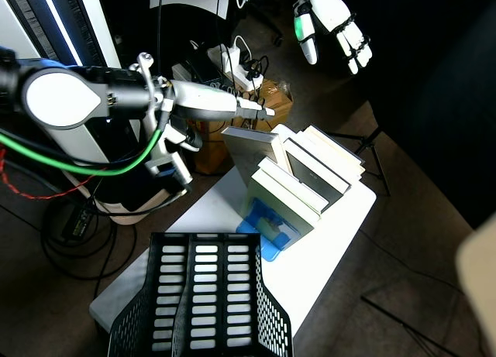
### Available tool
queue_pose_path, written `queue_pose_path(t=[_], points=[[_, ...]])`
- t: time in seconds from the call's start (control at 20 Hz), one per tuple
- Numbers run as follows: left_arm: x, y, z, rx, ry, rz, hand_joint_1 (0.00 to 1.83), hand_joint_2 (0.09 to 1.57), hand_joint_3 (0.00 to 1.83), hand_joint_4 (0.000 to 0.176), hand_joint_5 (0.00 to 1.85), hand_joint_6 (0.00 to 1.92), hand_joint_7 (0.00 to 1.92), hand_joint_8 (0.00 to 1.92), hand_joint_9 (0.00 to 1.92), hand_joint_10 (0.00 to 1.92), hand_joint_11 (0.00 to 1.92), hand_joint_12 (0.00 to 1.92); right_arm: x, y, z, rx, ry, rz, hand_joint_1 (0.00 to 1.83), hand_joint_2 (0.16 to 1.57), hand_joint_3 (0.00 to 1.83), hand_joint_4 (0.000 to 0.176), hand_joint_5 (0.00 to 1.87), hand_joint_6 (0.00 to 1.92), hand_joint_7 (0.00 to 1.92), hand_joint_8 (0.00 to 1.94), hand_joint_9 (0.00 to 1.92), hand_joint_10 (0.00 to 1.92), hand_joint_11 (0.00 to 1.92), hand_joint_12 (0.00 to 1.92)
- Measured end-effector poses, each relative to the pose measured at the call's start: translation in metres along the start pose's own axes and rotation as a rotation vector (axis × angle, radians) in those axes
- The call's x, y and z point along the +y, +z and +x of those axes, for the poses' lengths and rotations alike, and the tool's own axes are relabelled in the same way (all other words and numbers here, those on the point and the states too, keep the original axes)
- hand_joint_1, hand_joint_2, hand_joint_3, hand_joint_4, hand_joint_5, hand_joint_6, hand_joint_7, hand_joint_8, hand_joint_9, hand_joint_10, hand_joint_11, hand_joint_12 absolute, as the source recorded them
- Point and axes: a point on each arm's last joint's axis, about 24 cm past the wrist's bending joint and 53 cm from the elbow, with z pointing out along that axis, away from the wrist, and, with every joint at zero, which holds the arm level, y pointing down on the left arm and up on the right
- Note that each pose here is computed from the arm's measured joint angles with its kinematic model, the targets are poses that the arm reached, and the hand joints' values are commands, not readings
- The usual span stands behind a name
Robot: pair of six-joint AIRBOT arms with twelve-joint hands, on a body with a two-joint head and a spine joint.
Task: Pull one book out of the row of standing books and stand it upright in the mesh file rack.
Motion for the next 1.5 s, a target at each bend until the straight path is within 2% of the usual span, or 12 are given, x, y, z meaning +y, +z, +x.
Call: queue_pose_path(t=[0.1, 0.4, 0.6, 0.8, 0.95, 1.05, 1.1, 1.15, 1.25, 1.35, 1.45, 1.5], points=[[0.002, -0.001, 0.000, -0.006, -0.004, -0.004, 0.26, 1.38, 0.00, 0.084, 0.11, 0.00, 0.00, 0.00, 0.00, 0.00, 0.00, 0.00, 0.006, 0.007, -0.002, -0.007, -0.018, -0.018, 0.90, 1.08, 0.00, 0.000, 0.00, 0.00, 0.00, 0.00, 0.00, 0.00, 0.00, 0.00], [0.006, -0.002, -0.001, -0.014, -0.013, -0.017, 0.24, 1.37, 0.00, 0.109, 0.11, 0.01, 0.00, 0.00, 0.00, 0.00, 0.00, 0.00, 0.018, 0.027, -0.002, -0.015, -0.032, -0.048, 0.80, 1.10, 0.00, 0.000, 0.00, 0.00, 0.00, 0.00, 0.00, 0.00, 0.00, 0.00], [0.010, -0.002, -0.004, -0.023, -0.018, -0.022, 0.29, 1.36, 0.00, 0.083, 0.13, 0.01, 0.02, 0.01, 0.00, 0.00, 0.00, 0.00, 0.025, 0.047, 0.004, 0.004, -0.057, -0.059, 0.72, 1.07, 0.00, 0.000, 0.00, 0.00, 0.00, 0.00, 0.00, 0.00, 0.00, 0.00], [0.015, -0.004, -0.002, -0.024, -0.026, -0.035, 0.29, 1.36, 0.00, 0.061, 0.15, 0.01, 0.02, 0.00, 0.00, 0.00, 0.00, 0.00, 0.024, 0.060, 0.012, 0.030, -0.086, -0.052, 0.82, 1.05, 0.00, 0.000, 0.04, 0.02, 0.04, 0.01, 0.03, 0.01, 0.01, 0.01], [0.016, -0.004, -0.002, -0.025, -0.027, -0.036, 0.36, 1.37, 0.00, 0.058, 0.16, 0.01, 0.00, 0.00, 0.00, 0.00, 0.00, 0.00, 0.029, 0.073, 0.017, 0.042, -0.088, -0.057, 0.82, 1.06, 0.01, 0.000, 0.22, 0.01, 0.18, 0.01, 0.12, 0.02, 0.00, 0.66], [0.017, -0.005, -0.001, -0.024, -0.030, -0.040, 0.40, 1.37, 0.00, 0.038, 0.17, 0.01, 0.01, 0.00, 0.00, 0.00, 0.00, 0.00, 0.031, 0.077, 0.019, 0.050, -0.095, -0.059, 0.79, 1.18, 0.03, 0.000, 0.28, 0.03, 0.24, 0.01, 0.15, 0.04, 0.00, 0.92], [0.018, -0.005, -0.001, -0.025, -0.033, -0.043, 0.40, 1.37, 0.00, 0.023, 0.18, 0.01, 0.01, 0.00, 0.00, 0.00, 0.00, 0.00, 0.031, 0.079, 0.019, 0.052, -0.096, -0.058, 0.81, 1.23, 0.01, 0.000, 0.27, 0.03, 0.20, 0.02, 0.11, 0.02, 0.00, 0.63], [0.019, -0.005, 0.000, -0.023, -0.034, -0.046, 0.39, 1.37, 0.00, 0.014, 0.18, 0.01, 0.02, 0.01, 0.00, 0.00, 0.00, 0.00, 0.029, 0.081, 0.021, 0.054, -0.097, -0.054, 0.92, 1.18, 0.00, 0.000, 0.63, 0.12, 0.52, 0.07, 0.37, 0.32, 0.00, 1.45], [0.018, -0.004, 0.001, -0.019, -0.031, -0.039, 0.38, 1.38, 0.00, 0.015, 0.18, 0.01, 0.01, 0.00, 0.00, 0.00, 0.00, 0.00, 0.025, 0.087, 0.026, 0.070, -0.106, -0.042, 0.96, 1.26, 0.00, 0.000, 0.54, 0.04, 0.39, 0.01, 0.13, 0.42, 0.00, 1.27], [0.018, -0.003, 0.000, -0.024, -0.033, -0.036, 0.42, 1.38, 0.00, 0.008, 0.18, 0.00, 0.02, 0.00, 0.00, 0.00, 0.00, 0.00, 0.020, 0.093, 0.034, 0.101, -0.118, -0.025, 0.94, 1.17, 0.00, 0.000, 0.41, 0.01, 0.26, 0.00, 0.07, 0.15, 0.00, 0.67], [0.019, -0.004, 0.002, -0.018, -0.036, -0.037, 0.44, 1.39, 0.00, 0.000, 0.20, 0.01, 0.03, 0.00, 0.00, 0.00, 0.00, 0.00, 0.015, 0.098, 0.041, 0.123, -0.120, -0.010, 0.97, 1.23, 0.01, 0.000, 0.37, 0.01, 0.32, 0.02, 0.17, 0.19, 0.00, 0.84], [0.018, -0.003, 0.002, -0.018, -0.035, -0.036, 0.45, 1.39, 0.00, 0.000, 0.20, 0.01, 0.03, 0.00, 0.00, 0.00, 0.00, 0.00, 0.013, 0.100, 0.044, 0.131, -0.122, -0.005, 0.94, 1.21, 0.00, 0.039, 0.07, 0.00, 0.07, 0.00, 0.03, 0.04, 0.00, 0.17]])
